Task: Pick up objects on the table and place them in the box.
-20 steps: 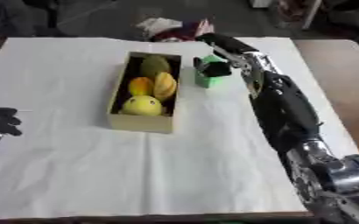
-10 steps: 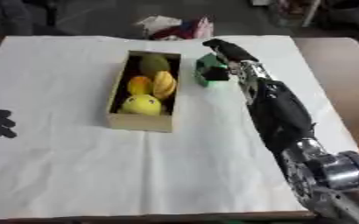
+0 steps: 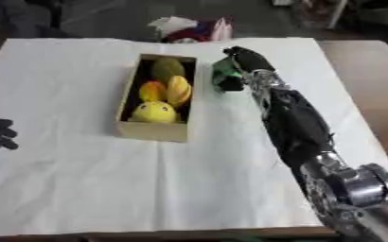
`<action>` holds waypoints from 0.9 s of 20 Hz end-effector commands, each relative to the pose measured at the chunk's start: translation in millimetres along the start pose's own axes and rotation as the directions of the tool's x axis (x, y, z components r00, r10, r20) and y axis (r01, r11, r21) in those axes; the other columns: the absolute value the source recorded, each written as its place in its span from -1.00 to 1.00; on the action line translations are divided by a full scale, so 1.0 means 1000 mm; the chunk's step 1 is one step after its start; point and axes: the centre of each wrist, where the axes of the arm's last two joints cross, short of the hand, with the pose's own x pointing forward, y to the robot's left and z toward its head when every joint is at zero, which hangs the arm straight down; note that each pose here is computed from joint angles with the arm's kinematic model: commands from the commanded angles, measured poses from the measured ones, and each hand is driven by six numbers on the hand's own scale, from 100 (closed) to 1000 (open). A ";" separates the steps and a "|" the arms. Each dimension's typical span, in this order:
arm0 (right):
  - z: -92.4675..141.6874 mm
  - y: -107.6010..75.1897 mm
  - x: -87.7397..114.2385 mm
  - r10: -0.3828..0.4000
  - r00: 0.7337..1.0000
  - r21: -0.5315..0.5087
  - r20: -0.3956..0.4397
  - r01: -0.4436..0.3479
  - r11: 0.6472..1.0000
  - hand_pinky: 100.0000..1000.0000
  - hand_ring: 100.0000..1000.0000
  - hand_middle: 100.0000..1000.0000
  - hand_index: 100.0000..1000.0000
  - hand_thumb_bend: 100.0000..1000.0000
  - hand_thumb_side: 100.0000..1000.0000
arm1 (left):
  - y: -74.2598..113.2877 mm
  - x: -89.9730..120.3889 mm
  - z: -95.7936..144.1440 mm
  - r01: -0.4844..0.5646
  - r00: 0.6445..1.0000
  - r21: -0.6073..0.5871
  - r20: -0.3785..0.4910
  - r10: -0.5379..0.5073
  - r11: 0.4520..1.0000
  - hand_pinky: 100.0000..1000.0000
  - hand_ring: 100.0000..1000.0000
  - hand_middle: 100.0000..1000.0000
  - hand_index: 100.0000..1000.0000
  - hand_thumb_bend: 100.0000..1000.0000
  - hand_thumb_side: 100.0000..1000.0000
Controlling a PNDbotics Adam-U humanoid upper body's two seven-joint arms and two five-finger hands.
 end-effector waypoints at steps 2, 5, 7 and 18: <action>-0.001 -0.008 -0.002 -0.024 0.999 -0.011 -0.032 0.023 1.000 0.66 0.72 0.82 0.92 -1.00 -0.04 | 0.004 0.006 -0.003 0.014 1.000 0.001 0.026 -0.014 1.000 0.51 0.10 0.11 0.49 -1.00 0.25; -0.002 -0.012 0.000 -0.044 0.999 -0.048 -0.031 0.042 0.998 0.28 0.16 0.66 0.82 -1.00 -0.59 | 0.004 0.006 -0.003 0.014 1.000 0.002 0.024 -0.014 1.000 0.51 0.10 0.11 0.49 -1.00 0.25; -0.003 -0.028 0.005 -0.065 0.998 -0.124 -0.001 0.064 0.990 0.15 -0.07 0.51 0.75 -1.00 -0.87 | 0.004 0.006 -0.003 0.014 1.000 0.004 0.024 -0.014 1.000 0.51 0.10 0.11 0.49 -1.00 0.25; 0.011 -0.120 0.061 -0.073 0.855 -0.297 0.513 0.257 0.920 0.20 -0.08 0.46 0.73 -1.00 -0.90 | 0.005 0.004 -0.002 0.018 1.000 0.006 0.018 -0.018 1.000 0.51 0.08 0.11 0.49 -1.00 0.26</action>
